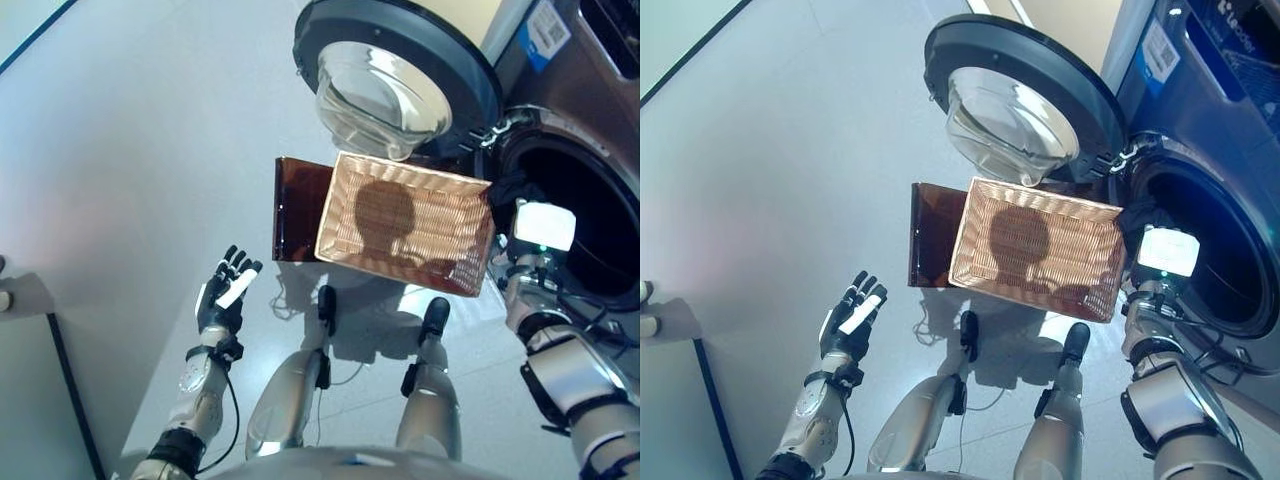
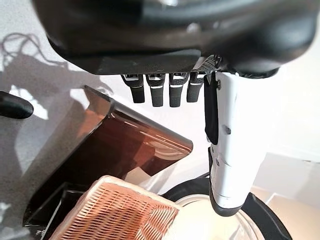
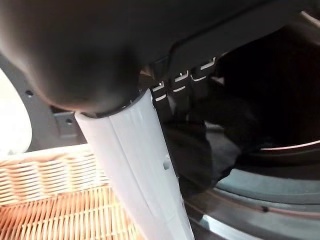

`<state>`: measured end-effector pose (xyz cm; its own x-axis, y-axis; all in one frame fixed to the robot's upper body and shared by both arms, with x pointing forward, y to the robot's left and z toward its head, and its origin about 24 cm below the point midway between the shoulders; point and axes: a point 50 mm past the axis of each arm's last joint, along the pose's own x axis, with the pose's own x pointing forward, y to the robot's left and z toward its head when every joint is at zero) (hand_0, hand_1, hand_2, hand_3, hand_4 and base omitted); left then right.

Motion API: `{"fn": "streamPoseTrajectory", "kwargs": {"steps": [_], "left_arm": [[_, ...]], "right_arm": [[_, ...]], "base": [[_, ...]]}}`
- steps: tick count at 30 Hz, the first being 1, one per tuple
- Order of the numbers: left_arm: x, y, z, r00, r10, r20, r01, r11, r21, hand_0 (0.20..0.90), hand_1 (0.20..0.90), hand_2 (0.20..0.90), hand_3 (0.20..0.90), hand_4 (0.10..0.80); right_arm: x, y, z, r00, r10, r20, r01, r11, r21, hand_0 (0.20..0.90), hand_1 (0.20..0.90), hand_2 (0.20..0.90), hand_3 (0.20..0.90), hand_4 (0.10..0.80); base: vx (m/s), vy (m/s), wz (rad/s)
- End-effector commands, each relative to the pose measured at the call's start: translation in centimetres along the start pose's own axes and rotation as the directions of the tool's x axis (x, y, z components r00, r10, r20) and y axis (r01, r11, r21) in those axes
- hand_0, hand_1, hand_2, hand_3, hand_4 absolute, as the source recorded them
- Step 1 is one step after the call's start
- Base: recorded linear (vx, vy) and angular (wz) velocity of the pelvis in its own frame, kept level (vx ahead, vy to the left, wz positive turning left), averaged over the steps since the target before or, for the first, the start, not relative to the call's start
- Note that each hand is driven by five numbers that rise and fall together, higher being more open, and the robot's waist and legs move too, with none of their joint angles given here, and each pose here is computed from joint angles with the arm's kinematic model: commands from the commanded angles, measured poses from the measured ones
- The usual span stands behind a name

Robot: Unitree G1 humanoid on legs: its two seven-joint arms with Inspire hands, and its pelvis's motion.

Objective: Pick up the clothes and place them into the washing machine

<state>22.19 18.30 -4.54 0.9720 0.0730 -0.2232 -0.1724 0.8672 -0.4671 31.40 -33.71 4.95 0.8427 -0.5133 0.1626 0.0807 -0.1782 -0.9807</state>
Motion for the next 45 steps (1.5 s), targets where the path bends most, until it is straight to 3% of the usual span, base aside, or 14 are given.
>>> {"fn": "streamPoseTrajectory", "kwargs": {"steps": [1,5,9,10,16,18,21,22,23,24,27,35,45], "left_arm": [[0.1,-1.0,2.5,0.989,-0.074,0.126,0.075,0.997,-0.007,0.9,0.9,0.9,0.9,0.8],[0.0,-0.6,2.6,0.99,-0.056,0.127,0.056,0.998,-0.002,0.9,0.9,0.9,0.9,0.8],[-0.1,0.3,3.0,0.99,-0.013,0.142,0.013,1.0,0.0,0.9,0.9,0.9,0.9,0.8],[-0.3,0.6,3.0,0.989,0.003,0.147,-0.002,1.0,-0.004,0.9,0.9,0.9,0.9,0.8],[-1.1,1.8,2.8,0.989,0.053,0.135,-0.05,0.998,-0.023,0.9,0.9,0.9,0.9,0.8],[-1.2,2.0,2.4,0.991,0.062,0.115,-0.06,0.998,-0.029,0.9,0.9,0.9,0.9,0.8],[-1.4,2.0,1.7,0.994,0.064,0.09,-0.059,0.996,-0.063,0.9,0.9,0.9,0.9,0.8],[-1.4,2.0,1.4,0.995,0.066,0.079,-0.06,0.995,-0.08,0.9,0.9,0.9,0.9,0.8],[-1.4,2.0,1.4,0.995,0.066,0.079,-0.06,0.995,-0.08,0.9,0.9,0.9,0.9,0.8],[-1.4,1.5,1.0,0.997,0.047,0.068,-0.039,0.993,-0.114,0.9,0.9,0.9,0.9,0.8],[-1.4,1.0,0.4,0.998,0.032,0.052,-0.025,0.99,-0.138,0.9,0.9,0.9,0.9,0.8],[-1.3,0.5,0.1,0.999,0.018,0.04,-0.012,0.989,-0.148,0.9,0.9,0.9,0.9,0.8],[-1.2,0.3,1.0,0.998,-0.022,0.063,0.029,0.995,-0.098,0.9,0.9,0.9,0.9,0.8]], "right_arm": [[2.9,-5.0,-1.8,0.97,-0.228,-0.085,0.229,0.973,0.009,0.9,0.9,0.9,0.9,0.8],[2.4,-4.3,0.4,0.981,-0.183,-0.07,0.194,0.956,0.222,0.9,0.9,0.9,0.9,0.8],[0.6,-2.8,3.1,0.992,-0.109,-0.069,0.128,0.785,0.606,0.9,0.9,0.9,0.9,0.8],[0.0,-2.6,3.8,0.991,-0.095,-0.094,0.134,0.683,0.718,0.9,0.9,0.9,0.9,0.8],[-5.5,1.4,6.4,0.997,0.077,-0.005,-0.023,0.35,0.936,0.9,0.9,0.9,0.9,0.8],[-7.1,2.6,6.7,0.987,0.157,0.035,-0.068,0.213,0.975,0.9,0.9,0.9,0.9,0.8],[-9.2,4.4,7.4,0.948,0.296,0.115,-0.087,-0.106,0.991,0.9,0.9,0.9,0.9,0.8],[-9.6,4.9,7.5,0.936,0.327,0.13,-0.074,-0.177,0.981,0.9,0.9,0.9,0.9,0.8],[-9.6,4.9,7.5,0.936,0.327,0.13,-0.074,-0.177,0.981,0.9,0.9,0.9,0.9,0.8],[-10.4,5.9,7.5,0.911,0.378,0.165,-0.057,-0.281,0.958,0.9,0.9,0.9,0.9,0.8],[-10.5,6.7,7.2,0.894,0.43,0.129,0.031,-0.346,0.938,0.9,0.9,0.9,0.9,0.8],[-10.1,7.2,6.4,0.873,0.482,0.072,0.138,-0.386,0.912,0.9,0.9,0.9,0.9,0.8],[-8.5,7.9,1.6,0.843,0.518,-0.148,0.224,-0.086,0.971,0.9,0.9,0.9,0.9,0.8]], "base": [[-0.025,0.009,-0.03],[-0.011,0.005,-0.03],[-0.003,0.0,-0.01],[0.0,0.0,0.0],[0.013,0.007,-0.03],[0.012,0.001,-0.03],[0.022,0.018,-0.06],[0.009,0.017,-0.04],[0.011,0.032,-0.09],[0.014,0.031,-0.11],[0.017,0.023,-0.09],[0.003,0.002,0.0],[0.0,0.0,0.0]]}}
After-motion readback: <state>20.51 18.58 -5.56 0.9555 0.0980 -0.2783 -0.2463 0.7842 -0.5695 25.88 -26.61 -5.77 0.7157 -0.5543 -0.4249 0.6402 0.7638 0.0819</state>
